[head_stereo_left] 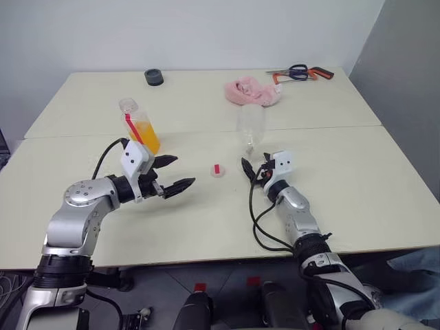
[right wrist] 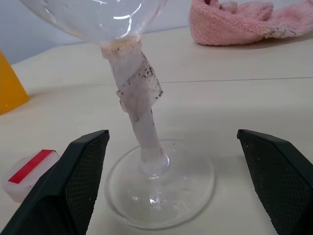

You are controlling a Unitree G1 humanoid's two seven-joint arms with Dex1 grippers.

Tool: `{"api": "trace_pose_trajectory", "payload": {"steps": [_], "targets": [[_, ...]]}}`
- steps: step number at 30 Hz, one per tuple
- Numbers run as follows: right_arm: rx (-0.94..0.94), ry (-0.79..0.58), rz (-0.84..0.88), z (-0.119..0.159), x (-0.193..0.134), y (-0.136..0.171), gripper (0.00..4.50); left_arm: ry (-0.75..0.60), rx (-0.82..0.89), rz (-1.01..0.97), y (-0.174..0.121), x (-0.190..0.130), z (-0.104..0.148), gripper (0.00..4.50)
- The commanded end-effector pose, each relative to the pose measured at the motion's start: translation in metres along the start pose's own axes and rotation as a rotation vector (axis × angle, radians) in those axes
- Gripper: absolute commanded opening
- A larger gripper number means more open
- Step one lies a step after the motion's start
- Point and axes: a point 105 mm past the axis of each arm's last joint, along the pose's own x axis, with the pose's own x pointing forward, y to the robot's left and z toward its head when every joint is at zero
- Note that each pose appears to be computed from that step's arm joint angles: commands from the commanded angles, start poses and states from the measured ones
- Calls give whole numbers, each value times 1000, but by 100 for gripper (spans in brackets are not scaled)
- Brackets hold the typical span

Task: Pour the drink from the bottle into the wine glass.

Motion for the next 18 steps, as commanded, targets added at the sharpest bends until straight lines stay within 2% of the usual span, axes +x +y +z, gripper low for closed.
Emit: {"api": "trace_pose_trajectory", "payload": {"steps": [1,3,6,16,17,18], "targets": [[-11,-57,21,20,11,8,447,-35,49,13,5,-4,14,450],[-24,-59,32,23,15,11,447,-35,51,15,5,-5,15,450],[-50,-37,23,23,21,9,390,-37,56,21,7,-5,16,450],[-59,-27,75,23,27,16,46,-31,54,49,9,-12,14,450],[-62,-27,89,24,30,20,18,-32,53,48,8,-12,14,450],[-61,-27,102,25,33,24,12,-34,53,50,8,-12,15,450]]}}
